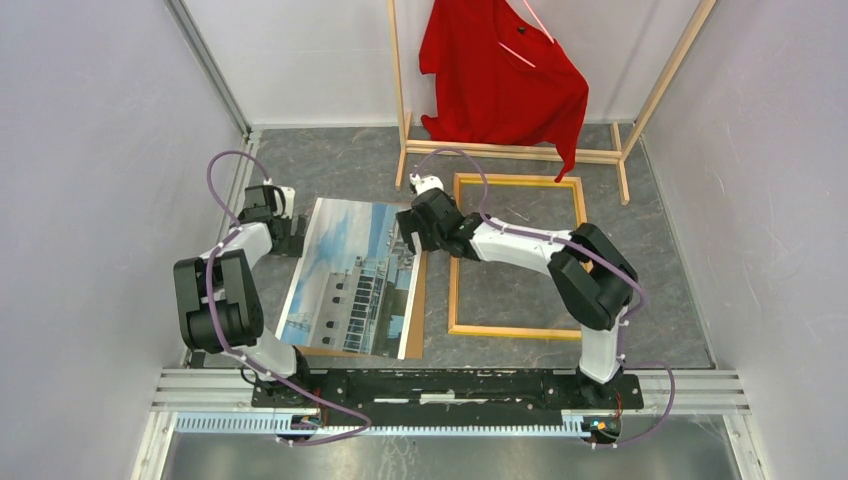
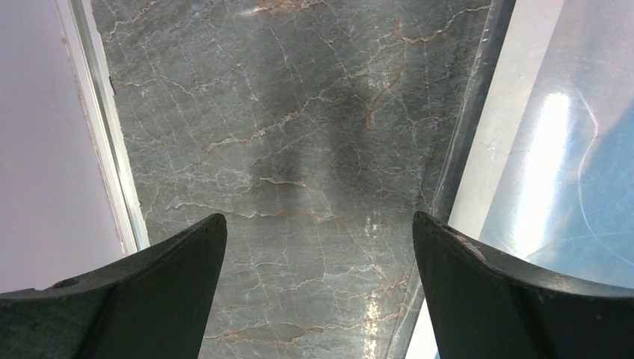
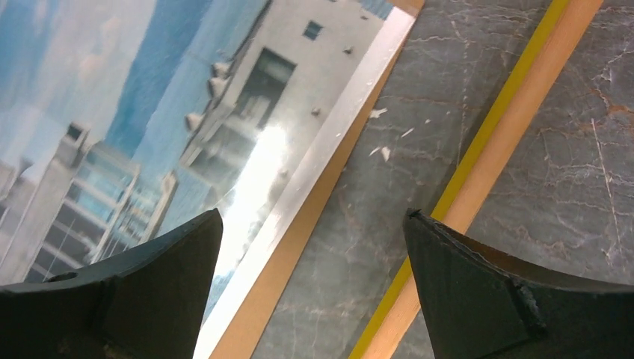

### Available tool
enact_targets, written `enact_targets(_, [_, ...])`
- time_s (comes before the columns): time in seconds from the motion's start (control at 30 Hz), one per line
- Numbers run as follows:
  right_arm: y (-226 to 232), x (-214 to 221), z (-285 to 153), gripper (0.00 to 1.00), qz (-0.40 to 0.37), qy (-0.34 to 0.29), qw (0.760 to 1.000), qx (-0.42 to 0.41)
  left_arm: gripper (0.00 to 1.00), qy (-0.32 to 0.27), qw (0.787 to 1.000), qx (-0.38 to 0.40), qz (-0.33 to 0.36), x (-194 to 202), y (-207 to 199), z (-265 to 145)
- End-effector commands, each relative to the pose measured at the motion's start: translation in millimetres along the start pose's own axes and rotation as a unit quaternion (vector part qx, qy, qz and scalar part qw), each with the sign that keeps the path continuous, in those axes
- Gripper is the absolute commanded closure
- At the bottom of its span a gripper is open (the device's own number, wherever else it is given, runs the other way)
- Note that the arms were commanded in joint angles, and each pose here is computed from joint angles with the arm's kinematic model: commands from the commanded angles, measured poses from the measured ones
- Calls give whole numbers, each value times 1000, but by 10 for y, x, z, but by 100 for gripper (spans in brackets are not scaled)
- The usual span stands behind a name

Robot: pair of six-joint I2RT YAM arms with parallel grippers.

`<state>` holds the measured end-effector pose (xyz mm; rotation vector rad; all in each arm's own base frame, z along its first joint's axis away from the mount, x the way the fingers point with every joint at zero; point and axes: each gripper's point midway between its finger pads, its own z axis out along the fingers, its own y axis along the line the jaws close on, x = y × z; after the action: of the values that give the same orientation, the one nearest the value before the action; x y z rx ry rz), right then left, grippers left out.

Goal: Put the photo into the frame
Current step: Move the photo frame to the center of the board.

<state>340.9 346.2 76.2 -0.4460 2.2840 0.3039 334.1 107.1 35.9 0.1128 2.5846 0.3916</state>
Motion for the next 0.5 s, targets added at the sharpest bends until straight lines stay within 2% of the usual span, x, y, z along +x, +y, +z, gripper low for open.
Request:
enact_targets(0.0, [30,-218,147,2,35,-17,999,-23,0,-19,999,1,-25,-99,-12,68])
enact_targets(0.47, [-68,-183,712,8,77,13,996,-52,0,-4,1000,6,-29,11,-92,250])
